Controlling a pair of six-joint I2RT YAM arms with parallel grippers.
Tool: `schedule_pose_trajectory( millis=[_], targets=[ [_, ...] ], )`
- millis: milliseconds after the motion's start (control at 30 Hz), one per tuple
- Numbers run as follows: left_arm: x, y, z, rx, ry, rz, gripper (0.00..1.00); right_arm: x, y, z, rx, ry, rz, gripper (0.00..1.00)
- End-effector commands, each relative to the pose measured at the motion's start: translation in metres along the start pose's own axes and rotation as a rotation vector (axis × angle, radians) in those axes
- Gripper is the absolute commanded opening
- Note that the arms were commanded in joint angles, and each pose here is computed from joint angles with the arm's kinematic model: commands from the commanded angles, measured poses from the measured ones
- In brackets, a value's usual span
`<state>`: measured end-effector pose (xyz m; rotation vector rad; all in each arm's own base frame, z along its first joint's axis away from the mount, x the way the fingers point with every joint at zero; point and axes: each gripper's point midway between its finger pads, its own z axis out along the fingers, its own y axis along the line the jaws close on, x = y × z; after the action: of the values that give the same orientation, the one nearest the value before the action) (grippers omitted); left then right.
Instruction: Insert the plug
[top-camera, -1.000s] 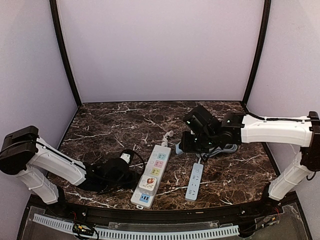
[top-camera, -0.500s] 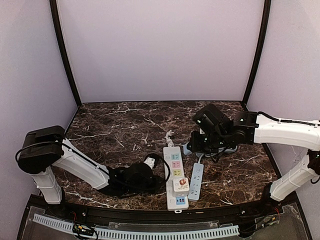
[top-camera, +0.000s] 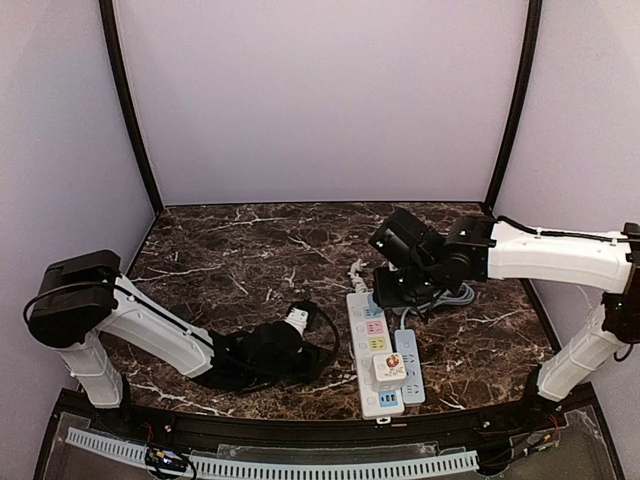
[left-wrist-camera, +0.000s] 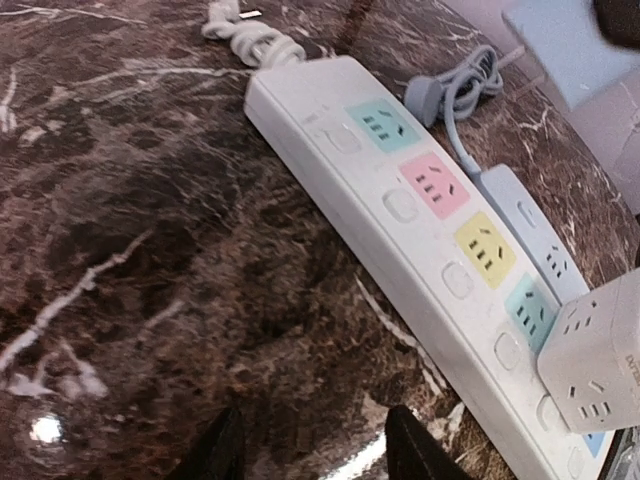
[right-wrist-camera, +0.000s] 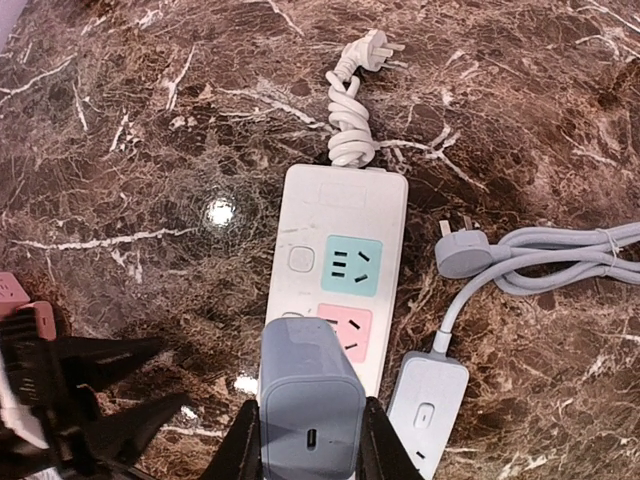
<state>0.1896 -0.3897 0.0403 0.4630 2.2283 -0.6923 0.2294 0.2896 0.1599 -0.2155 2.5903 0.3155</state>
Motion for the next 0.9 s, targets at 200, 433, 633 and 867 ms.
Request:
schedule_pose_trajectory(
  millis=[200, 433, 633, 867],
  targets=[
    [-0.043, 0.066, -0.046, -0.12, -0.13, 0.148, 0.67, -0.003, -0.001, 0.036, 0.166, 0.08, -0.037, 0.0],
    [-0.046, 0.095, -0.071, -0.202, -0.213, 0.222, 0.86, -0.001, -0.005, 0.058, 0.208, 0.147, -0.02, 0.0],
    [-0.051, 0.105, -0.084, -0.224, -0.271, 0.265, 0.99, -0.006, -0.012, 0.067, 0.236, 0.165, -0.006, 0.0],
    [-0.056, 0.111, -0.088, -0.245, -0.313, 0.299, 0.99, -0.014, -0.012, 0.071, 0.242, 0.163, -0.012, 0.0]
  ],
)
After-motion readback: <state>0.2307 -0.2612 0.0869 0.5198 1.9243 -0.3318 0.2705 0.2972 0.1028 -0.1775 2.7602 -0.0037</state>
